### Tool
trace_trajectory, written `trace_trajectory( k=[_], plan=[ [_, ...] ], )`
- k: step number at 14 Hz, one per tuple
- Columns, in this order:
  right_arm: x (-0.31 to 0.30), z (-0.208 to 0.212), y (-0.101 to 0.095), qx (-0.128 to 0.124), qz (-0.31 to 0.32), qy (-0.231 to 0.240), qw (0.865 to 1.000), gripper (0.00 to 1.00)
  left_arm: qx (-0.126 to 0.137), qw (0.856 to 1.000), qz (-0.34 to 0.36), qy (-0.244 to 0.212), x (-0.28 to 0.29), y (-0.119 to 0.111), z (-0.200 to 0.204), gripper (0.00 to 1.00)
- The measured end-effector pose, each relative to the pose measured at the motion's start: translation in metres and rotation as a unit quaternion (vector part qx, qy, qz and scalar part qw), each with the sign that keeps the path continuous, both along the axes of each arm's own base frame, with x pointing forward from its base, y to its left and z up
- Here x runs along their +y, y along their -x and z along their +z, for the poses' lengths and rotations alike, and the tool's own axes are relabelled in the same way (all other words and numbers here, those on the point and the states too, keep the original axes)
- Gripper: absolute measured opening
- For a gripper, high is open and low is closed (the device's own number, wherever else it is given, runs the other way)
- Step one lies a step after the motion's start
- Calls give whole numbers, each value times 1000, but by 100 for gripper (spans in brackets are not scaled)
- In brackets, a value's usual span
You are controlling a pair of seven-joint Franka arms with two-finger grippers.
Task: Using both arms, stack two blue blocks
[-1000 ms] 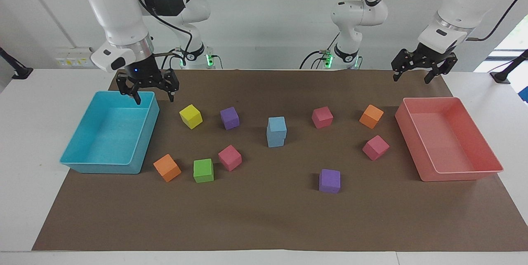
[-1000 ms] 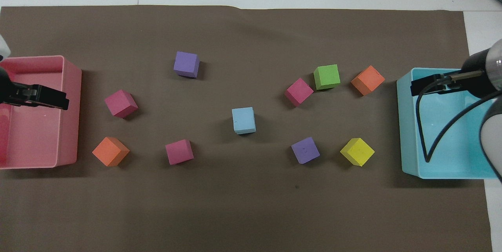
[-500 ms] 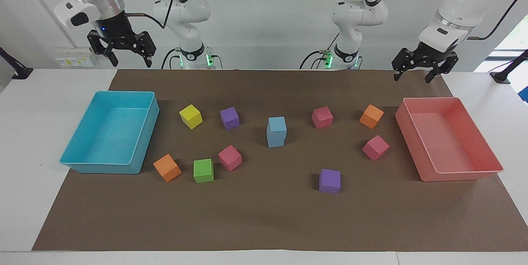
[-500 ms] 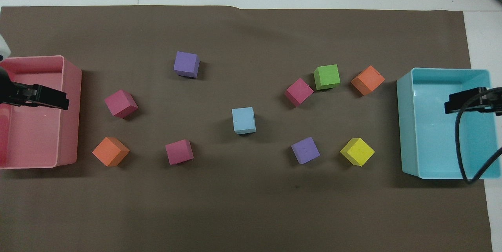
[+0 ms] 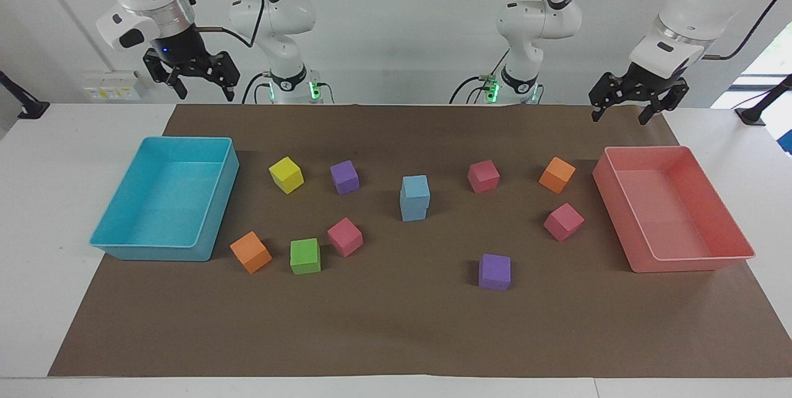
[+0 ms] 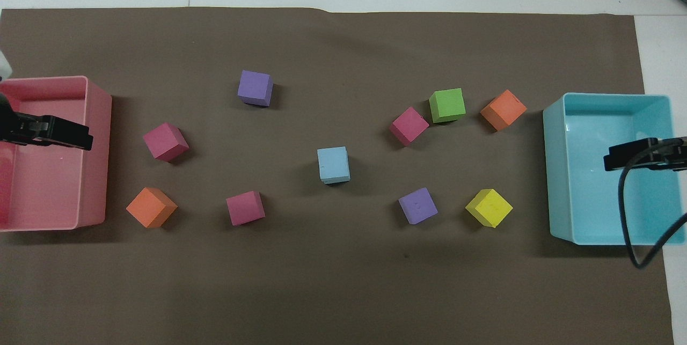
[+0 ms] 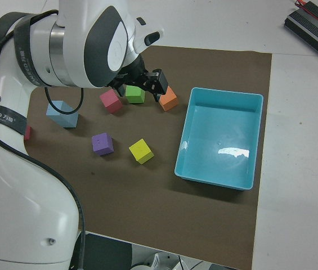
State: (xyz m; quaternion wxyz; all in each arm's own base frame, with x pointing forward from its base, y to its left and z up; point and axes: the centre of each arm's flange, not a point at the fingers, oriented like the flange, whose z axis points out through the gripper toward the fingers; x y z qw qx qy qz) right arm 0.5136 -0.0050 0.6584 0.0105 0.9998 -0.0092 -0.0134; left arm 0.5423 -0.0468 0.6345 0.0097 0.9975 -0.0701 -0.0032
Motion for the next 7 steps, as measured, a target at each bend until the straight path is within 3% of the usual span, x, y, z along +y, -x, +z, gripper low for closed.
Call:
trace_trajectory(
  k=[7],
  plan=[
    [-1,5,0,-1,2,0,1000,100,0,1000,0,0,0,0,0,100]
  ],
)
